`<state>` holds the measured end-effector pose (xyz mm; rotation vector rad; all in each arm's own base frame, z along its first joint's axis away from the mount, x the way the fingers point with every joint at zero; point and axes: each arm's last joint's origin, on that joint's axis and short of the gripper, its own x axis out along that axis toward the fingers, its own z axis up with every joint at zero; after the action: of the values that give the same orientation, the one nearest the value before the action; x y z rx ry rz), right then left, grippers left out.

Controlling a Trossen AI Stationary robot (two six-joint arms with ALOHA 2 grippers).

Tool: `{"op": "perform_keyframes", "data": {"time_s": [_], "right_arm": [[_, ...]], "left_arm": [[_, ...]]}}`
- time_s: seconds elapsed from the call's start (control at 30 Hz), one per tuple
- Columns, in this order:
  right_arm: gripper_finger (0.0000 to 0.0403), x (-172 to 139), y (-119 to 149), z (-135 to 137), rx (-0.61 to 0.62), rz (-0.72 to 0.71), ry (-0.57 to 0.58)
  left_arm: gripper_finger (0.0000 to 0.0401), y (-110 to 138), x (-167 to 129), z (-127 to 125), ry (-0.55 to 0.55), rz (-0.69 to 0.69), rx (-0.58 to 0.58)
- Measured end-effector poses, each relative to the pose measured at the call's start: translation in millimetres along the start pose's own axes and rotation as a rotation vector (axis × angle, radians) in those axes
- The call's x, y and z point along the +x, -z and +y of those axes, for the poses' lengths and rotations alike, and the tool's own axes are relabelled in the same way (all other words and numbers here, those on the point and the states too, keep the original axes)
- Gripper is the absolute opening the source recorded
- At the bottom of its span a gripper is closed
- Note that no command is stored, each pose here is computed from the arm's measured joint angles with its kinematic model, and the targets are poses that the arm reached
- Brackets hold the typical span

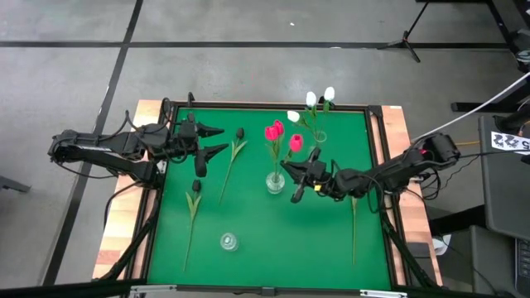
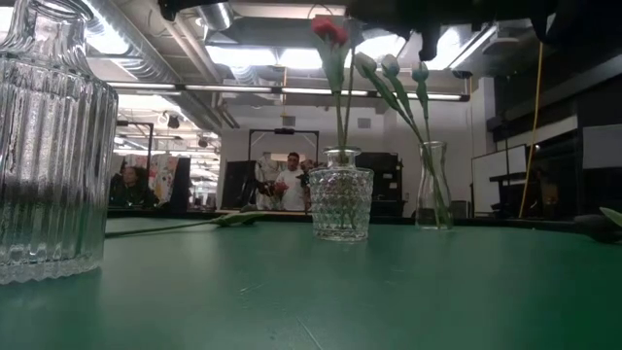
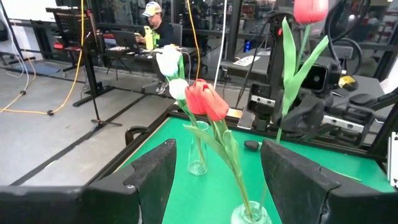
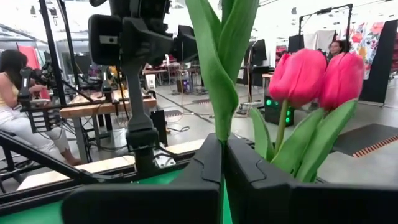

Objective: Sort flowers into vase by color
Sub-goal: Put the red tulip into the middle transparent flower vase

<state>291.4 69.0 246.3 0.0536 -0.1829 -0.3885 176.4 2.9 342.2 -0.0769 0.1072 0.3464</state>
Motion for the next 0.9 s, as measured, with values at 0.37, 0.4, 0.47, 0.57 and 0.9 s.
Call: {"op": "perform_keyframes", "data": {"time_s": [0.37, 0.4, 0.47, 0.57, 0.9], "right_arm": [[0.0001, 6, 17, -1, -0.015, 0.042, -0.001], [0.0001, 6, 17, -1, -0.018, 0.046, -0.001], [0.0001, 6, 20, -1, -0.033, 0.072, -0.001], [0.0001, 6, 25, -1, -0.026, 0.107, -0.001], [0.0057, 8, 33, 1, -0.024, 0.113, -0.017]], "left_arm": [[0.023, 0, 0, 0, 0.0, 0.0, 0.0], [0.023, 0, 0, 0, 0.0, 0.0, 0.0], [0.023, 0, 0, 0, 0.0, 0.0, 0.0], [0.023, 0, 0, 0, 0.0, 0.0, 0.0], [0.023, 0, 0, 0, -0.005, 0.0, 0.001]]}}
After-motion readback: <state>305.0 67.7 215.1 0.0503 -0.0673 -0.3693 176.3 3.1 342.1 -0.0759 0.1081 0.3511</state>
